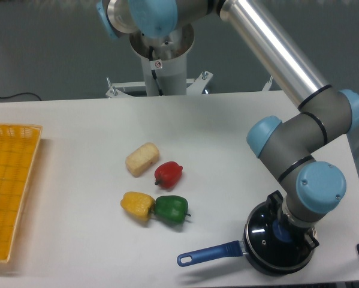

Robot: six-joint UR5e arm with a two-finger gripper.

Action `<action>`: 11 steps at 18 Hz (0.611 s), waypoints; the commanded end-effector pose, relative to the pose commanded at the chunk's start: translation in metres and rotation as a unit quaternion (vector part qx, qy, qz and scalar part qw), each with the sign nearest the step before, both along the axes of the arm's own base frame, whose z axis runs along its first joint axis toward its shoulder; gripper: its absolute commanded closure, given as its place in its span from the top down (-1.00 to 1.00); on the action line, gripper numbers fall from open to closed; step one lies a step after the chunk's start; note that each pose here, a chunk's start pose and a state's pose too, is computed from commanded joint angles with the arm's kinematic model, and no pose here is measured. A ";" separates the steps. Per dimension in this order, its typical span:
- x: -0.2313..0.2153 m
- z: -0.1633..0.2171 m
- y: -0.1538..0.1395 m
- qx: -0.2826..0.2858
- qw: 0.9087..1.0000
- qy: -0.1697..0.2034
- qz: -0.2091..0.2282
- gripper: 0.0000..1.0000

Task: Open the lid
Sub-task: 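Lift the black lid up off the pot by its knob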

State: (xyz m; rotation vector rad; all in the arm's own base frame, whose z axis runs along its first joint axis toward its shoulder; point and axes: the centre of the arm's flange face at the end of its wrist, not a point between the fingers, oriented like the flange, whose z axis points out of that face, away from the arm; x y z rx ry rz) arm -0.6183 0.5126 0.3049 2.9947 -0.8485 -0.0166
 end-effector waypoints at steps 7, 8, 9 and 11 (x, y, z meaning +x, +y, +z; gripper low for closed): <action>0.014 0.018 -0.014 -0.001 1.000 -0.001 -0.015 0.04; 0.015 0.019 -0.016 -0.002 1.000 -0.001 -0.015 0.04; 0.018 0.022 -0.017 -0.002 1.000 -0.001 -0.015 0.04; 0.021 0.026 -0.021 0.000 1.000 -0.002 -0.015 0.04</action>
